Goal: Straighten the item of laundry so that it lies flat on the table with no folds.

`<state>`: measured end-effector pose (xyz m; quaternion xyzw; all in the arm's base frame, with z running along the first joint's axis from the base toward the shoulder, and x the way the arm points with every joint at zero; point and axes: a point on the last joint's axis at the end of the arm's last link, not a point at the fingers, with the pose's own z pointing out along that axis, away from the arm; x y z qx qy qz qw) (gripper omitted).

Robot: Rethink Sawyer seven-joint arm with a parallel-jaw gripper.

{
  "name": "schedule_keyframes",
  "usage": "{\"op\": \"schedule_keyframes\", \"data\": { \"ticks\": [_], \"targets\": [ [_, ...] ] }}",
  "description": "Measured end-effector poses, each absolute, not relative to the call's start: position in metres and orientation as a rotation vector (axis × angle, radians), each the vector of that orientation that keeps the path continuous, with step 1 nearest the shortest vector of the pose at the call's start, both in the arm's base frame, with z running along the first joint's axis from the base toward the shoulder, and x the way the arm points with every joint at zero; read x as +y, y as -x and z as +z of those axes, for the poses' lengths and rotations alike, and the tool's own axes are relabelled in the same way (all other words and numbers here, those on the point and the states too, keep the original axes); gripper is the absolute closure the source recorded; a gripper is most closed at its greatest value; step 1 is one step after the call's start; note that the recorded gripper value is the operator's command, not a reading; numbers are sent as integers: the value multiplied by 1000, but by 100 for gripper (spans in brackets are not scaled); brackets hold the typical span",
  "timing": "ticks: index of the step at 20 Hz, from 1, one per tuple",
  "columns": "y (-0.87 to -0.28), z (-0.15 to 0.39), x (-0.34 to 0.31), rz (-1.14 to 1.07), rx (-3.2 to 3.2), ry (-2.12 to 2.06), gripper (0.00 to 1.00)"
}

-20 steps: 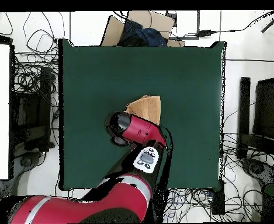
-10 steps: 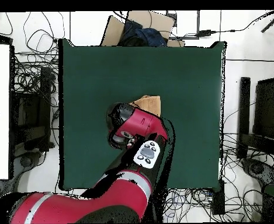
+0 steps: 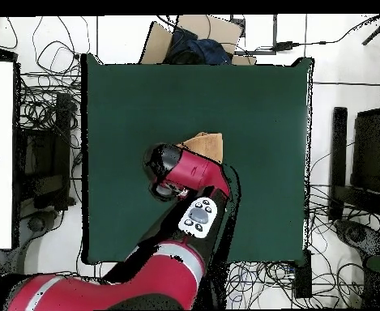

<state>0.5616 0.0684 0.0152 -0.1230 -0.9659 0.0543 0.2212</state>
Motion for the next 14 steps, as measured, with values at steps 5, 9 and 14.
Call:
{"op": "schedule_keyframes", "data": {
  "ticks": [5, 9, 14],
  "targets": [
    [-594, 18, 61, 240, -2904, 325, 100],
    [-606, 23, 59, 275, -2991, 318, 100],
    [-610, 29, 65, 281, -3012, 303, 100]
  ]
}}
